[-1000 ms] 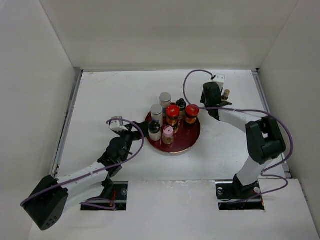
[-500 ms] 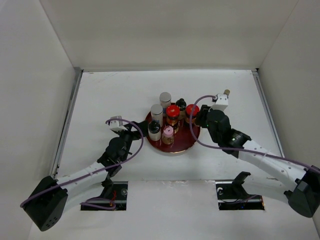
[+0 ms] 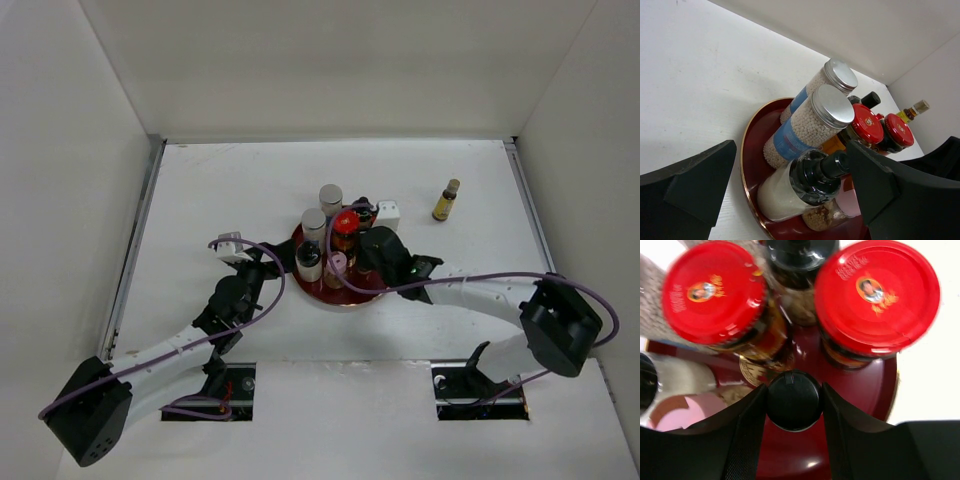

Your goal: Organize the condiment bottles

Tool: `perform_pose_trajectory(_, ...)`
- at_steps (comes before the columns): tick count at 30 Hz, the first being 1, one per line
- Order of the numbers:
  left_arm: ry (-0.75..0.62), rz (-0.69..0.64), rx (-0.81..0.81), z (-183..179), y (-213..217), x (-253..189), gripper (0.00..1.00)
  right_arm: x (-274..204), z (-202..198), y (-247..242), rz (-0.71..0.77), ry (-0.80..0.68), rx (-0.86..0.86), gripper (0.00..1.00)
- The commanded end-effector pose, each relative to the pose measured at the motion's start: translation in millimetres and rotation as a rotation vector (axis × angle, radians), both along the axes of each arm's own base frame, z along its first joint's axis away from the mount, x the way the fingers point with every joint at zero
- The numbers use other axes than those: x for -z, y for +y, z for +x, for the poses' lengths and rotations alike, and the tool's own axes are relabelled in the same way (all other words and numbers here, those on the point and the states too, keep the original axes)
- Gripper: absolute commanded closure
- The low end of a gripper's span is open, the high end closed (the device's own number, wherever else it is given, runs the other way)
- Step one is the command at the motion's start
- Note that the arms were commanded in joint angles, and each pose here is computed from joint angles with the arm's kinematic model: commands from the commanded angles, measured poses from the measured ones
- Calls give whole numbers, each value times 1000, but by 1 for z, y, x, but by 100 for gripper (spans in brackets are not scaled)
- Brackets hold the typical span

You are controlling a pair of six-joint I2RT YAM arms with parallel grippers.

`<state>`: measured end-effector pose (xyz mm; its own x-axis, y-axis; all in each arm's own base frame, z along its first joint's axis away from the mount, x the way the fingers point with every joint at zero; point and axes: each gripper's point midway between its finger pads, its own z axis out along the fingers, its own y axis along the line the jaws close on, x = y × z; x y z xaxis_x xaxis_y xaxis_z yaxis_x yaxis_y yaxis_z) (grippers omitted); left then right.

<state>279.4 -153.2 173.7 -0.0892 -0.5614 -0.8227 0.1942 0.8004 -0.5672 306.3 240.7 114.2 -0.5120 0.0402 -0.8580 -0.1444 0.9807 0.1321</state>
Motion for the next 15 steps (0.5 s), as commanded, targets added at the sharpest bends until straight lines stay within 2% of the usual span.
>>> perform_pose_trajectory(1,-19,-26,2,-1,1,-4,6,-34,15,27,102,-93,-11,60)
perform_pose_trajectory(6,-14,-22,2,0,0,-2,5,-33,15,26,89,-109,8,60)
perform_pose_trajectory(8,-9,-20,11,0,-3,0,5,-31,16,26,77,-112,6,56)
perform_pose_trajectory(11,-17,-27,4,1,-1,-4,5,-31,16,24,65,-115,9,36)
perform_pose_trajectory(15,-9,-20,10,0,-2,-1,5,-51,12,22,104,-144,-4,24)
